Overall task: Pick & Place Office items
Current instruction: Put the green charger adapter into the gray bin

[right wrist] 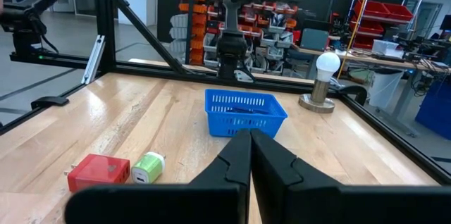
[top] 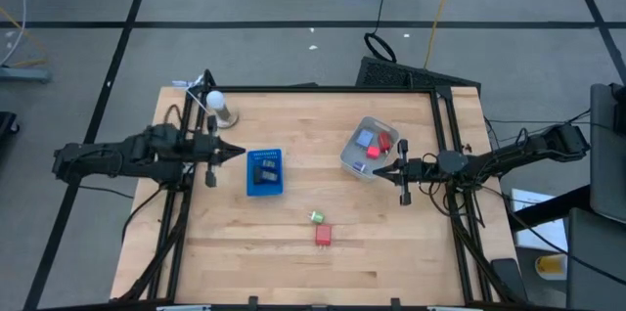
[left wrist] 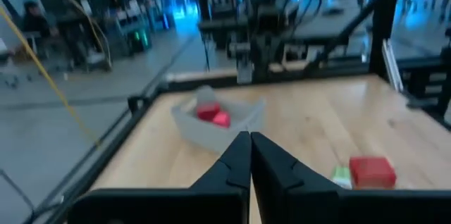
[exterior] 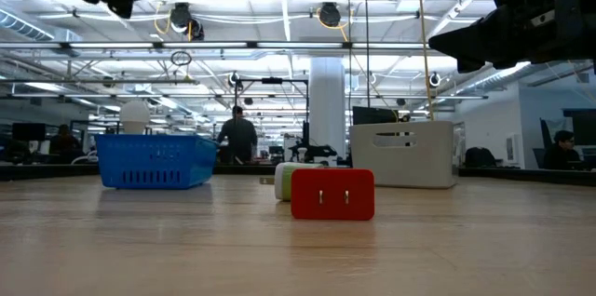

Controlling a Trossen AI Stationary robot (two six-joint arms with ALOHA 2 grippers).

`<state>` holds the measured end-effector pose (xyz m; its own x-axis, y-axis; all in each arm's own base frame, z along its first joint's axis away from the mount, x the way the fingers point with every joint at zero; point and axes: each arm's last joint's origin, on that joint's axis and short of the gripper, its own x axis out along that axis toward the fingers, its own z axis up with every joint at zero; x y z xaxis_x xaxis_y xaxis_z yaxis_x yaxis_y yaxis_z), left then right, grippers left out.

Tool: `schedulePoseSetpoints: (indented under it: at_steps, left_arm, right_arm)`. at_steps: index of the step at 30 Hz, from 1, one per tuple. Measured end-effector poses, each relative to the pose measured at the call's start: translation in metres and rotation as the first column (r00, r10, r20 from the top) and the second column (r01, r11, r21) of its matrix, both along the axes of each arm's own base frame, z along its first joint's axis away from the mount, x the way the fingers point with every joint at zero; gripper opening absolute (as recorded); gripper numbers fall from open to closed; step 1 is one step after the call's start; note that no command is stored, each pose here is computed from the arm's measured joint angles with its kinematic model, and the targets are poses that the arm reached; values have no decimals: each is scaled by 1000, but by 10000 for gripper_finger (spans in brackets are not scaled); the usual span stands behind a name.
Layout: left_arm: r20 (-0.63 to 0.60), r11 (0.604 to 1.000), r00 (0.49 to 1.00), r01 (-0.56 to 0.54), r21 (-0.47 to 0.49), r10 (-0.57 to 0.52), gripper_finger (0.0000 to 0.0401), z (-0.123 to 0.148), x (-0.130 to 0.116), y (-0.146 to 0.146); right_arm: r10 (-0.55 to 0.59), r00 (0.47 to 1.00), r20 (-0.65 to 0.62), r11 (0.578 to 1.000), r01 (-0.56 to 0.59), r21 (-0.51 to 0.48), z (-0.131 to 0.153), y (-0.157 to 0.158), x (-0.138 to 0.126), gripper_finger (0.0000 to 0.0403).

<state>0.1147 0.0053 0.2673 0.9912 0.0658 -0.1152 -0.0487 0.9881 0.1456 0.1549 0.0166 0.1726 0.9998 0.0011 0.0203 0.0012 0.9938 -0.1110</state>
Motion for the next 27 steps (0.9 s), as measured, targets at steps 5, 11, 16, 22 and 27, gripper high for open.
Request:
schedulePoseSetpoints:
  at_steps: [5,11,16,22,27]
  left_arm:
    - [121,1000,993,1,-9,0,12,-23,-2,0]
    - [145,999,989,-36,24,32,9,-59,2,1]
    - [155,999,987,-43,15,41,3,-78,3,1]
    - [103,999,994,-43,-1,43,11,-99,2,1]
    - [93,999,995,-45,-22,47,3,-100,3,1]
  right_arm:
    - [0,1000,0,1000,0,-1,0,0,0,0]
    - [0,1000,-11,1000,0,-3,-1,0,1,0]
    - [0,1000,-25,1000,0,-6,-3,0,2,0]
    - [0,1000,-25,1000,0,-6,-4,0,2,0]
    - [0,1000,-28,1000,0,-6,-4,0,2,0]
